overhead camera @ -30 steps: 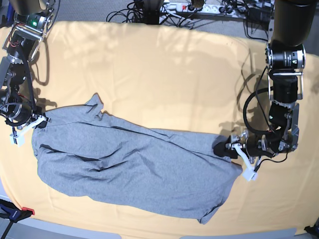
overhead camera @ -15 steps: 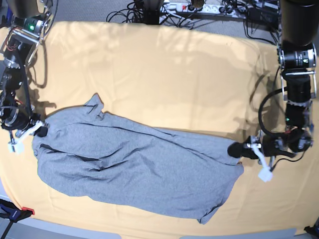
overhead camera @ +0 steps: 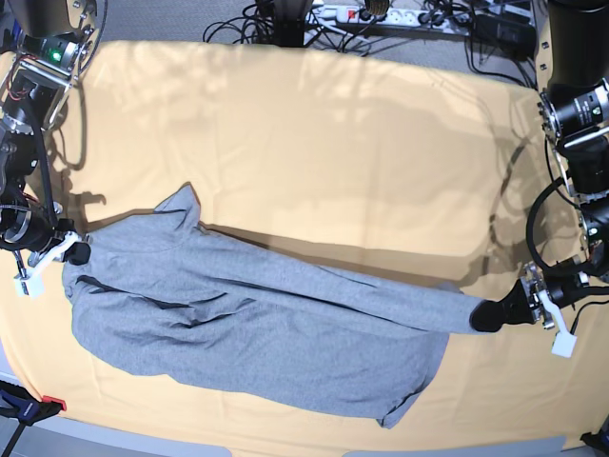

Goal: Layout the t-shirt on the table in an organized manner, then fold the t-shirt properly
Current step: 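Pull the grasped ends apart and drag the shirt toward the robot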

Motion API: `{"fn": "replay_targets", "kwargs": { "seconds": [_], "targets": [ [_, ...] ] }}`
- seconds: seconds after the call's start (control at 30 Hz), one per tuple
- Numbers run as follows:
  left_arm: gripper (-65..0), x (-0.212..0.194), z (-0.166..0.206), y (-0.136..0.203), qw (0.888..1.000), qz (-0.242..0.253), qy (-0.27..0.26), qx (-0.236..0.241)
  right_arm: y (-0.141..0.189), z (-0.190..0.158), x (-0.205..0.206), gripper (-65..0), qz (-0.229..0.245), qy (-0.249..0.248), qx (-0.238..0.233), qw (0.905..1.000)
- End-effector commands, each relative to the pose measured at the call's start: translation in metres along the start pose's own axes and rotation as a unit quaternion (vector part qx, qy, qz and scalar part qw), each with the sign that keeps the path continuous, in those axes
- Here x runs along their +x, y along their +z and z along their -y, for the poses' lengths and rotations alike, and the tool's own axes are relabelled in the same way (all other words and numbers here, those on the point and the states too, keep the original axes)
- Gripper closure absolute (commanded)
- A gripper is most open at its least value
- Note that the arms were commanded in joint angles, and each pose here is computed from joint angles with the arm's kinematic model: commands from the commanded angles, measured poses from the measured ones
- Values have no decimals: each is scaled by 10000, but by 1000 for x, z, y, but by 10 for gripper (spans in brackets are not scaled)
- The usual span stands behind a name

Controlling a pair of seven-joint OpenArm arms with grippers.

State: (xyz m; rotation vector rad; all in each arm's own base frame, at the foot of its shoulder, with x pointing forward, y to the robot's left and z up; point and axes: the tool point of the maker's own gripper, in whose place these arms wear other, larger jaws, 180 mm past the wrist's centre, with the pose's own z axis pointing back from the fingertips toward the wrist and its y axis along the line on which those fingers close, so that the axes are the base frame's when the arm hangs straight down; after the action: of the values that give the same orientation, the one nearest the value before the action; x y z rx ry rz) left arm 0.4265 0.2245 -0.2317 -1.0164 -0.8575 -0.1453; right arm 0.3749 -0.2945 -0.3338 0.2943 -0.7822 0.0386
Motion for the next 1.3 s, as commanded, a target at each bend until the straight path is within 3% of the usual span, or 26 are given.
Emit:
{"fn": "replay_targets", "kwargs": {
  "seconds": [0.0,0.23,0.4,0.63,0.8,1.03,1.27],
  "targets": [
    [0,25,9,9,9993,269,-251,-50,11,0,26,0,364,165,114,9991],
    [0,26,13,8,9990,263,-353,-62,18,-30,37,0,639,262,911,9934],
    [0,42,40,7,9944,264,-1010,-141,31,-46,43,0,702,539,1073,9903],
    [0,33,88,4,9762,26,-2151,-262,69,-64,42,0,934,1339,748,9837],
    [0,2,99,7,9682,-323,-2470,-227,96,-43,29,0,964,1355,275,9857],
    [0,-32,104,20,9608,-782,-2659,-64,113,-14,-15,0,271,1188,-83,9925],
    [0,-59,126,31,9385,-1268,-3211,-20,123,1,-44,0,-413,1276,-259,9906]
  ]
}}
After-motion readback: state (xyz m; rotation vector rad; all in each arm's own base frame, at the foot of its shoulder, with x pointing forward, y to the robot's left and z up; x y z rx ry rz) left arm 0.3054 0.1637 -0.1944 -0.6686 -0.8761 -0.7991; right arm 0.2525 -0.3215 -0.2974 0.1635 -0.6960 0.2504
